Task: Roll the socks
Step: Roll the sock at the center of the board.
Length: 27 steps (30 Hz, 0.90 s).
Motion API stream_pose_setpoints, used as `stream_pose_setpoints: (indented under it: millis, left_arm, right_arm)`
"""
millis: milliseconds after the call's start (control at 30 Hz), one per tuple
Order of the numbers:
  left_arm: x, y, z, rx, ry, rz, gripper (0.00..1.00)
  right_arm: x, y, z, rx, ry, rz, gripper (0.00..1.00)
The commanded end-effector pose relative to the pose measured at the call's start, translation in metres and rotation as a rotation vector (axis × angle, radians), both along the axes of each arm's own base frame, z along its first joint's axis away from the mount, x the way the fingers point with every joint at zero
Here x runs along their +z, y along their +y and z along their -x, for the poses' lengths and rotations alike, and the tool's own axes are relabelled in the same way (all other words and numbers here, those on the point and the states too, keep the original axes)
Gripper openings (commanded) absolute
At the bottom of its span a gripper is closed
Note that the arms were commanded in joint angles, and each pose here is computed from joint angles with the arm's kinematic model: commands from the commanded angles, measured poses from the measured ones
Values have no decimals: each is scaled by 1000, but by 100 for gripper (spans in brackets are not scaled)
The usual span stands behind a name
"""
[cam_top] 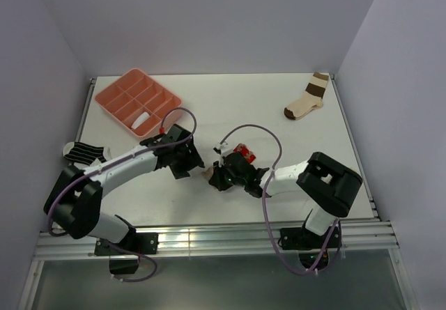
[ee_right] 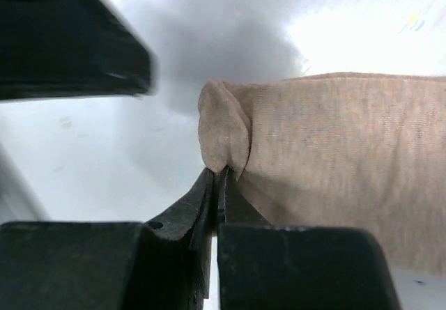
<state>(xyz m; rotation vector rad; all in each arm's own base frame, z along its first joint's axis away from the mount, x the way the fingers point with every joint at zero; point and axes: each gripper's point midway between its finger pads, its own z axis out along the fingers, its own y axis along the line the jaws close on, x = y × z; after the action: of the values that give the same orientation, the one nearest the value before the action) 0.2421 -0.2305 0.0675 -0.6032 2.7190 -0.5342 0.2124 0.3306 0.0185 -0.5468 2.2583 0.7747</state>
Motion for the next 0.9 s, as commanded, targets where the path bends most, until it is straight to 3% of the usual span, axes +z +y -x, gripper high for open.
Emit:
stream_pose_setpoints:
  millis: [0, 133, 400, 567, 867]
  left_arm:
    - [15, -6, -6, 51, -83, 96, 70]
    - [9, -6, 1, 47, -93, 133, 70]
    - [-5, -21, 13, 20, -63, 211, 66]
    - [-16, -38, 19, -30, -31, 204, 64]
    - [-34, -46, 19, -58, 16, 157, 50]
  right_arm:
    - [13, 10, 31, 99, 223, -215, 0]
    - [24, 6, 28, 92, 312, -396, 0]
    - [22, -16, 25, 11, 501, -605, 0]
    - [11, -25, 25, -28, 563, -649, 0]
    - [-2, -31, 22, -69, 598, -642, 0]
